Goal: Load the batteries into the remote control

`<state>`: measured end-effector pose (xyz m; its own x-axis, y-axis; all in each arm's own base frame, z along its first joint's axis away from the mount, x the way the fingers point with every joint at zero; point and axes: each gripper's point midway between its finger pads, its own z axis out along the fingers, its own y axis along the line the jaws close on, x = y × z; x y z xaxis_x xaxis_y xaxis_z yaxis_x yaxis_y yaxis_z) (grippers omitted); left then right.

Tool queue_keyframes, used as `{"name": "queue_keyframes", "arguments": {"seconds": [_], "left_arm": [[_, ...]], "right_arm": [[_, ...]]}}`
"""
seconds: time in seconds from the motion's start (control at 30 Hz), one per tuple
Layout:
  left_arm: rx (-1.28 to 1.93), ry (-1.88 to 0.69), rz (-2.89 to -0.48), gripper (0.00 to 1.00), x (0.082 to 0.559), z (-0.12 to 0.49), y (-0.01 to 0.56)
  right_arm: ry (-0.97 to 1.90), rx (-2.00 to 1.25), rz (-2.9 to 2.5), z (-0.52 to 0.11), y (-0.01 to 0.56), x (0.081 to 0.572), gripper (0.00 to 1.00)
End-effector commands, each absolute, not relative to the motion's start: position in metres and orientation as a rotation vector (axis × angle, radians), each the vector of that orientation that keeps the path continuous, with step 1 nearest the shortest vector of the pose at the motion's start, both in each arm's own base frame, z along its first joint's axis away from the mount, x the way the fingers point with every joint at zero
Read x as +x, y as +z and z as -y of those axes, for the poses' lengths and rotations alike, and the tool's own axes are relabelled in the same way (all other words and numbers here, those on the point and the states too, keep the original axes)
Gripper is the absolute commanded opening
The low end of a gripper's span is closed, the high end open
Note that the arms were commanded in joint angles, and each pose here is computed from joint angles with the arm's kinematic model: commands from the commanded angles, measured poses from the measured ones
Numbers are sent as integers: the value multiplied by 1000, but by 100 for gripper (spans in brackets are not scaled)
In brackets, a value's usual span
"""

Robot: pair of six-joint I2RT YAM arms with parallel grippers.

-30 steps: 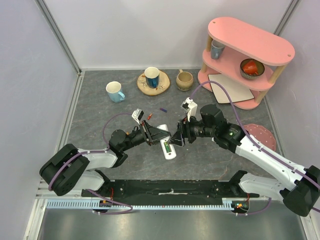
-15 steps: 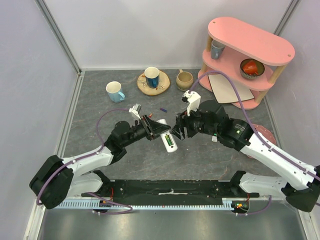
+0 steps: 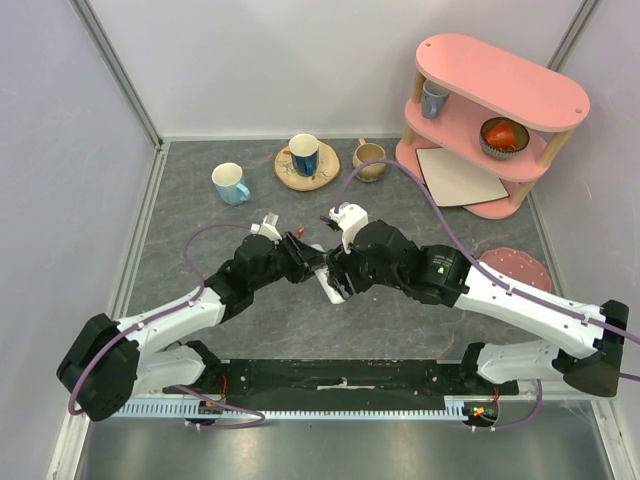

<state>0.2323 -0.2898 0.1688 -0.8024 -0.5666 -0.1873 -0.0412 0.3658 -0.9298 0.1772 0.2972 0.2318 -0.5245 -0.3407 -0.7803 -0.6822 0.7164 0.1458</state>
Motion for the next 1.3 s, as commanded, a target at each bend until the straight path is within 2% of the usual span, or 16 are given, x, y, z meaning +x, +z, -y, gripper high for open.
{"name": "queue_keyframes", "arguments": {"seconds": [0.0,0.4,1.27], "left_arm": [[-526,-1462,-2065,2,239,289,193],[-486,-1575,-1987,2,235,294,209],[-465,-1609,-1966,2,231,295,217]], "right_arm": [[575,-733,-2111,-308,240,179,68],[568,-785,-2130,-327,222,171,64],[482,-797,-2167,-326,203,174,56]]}}
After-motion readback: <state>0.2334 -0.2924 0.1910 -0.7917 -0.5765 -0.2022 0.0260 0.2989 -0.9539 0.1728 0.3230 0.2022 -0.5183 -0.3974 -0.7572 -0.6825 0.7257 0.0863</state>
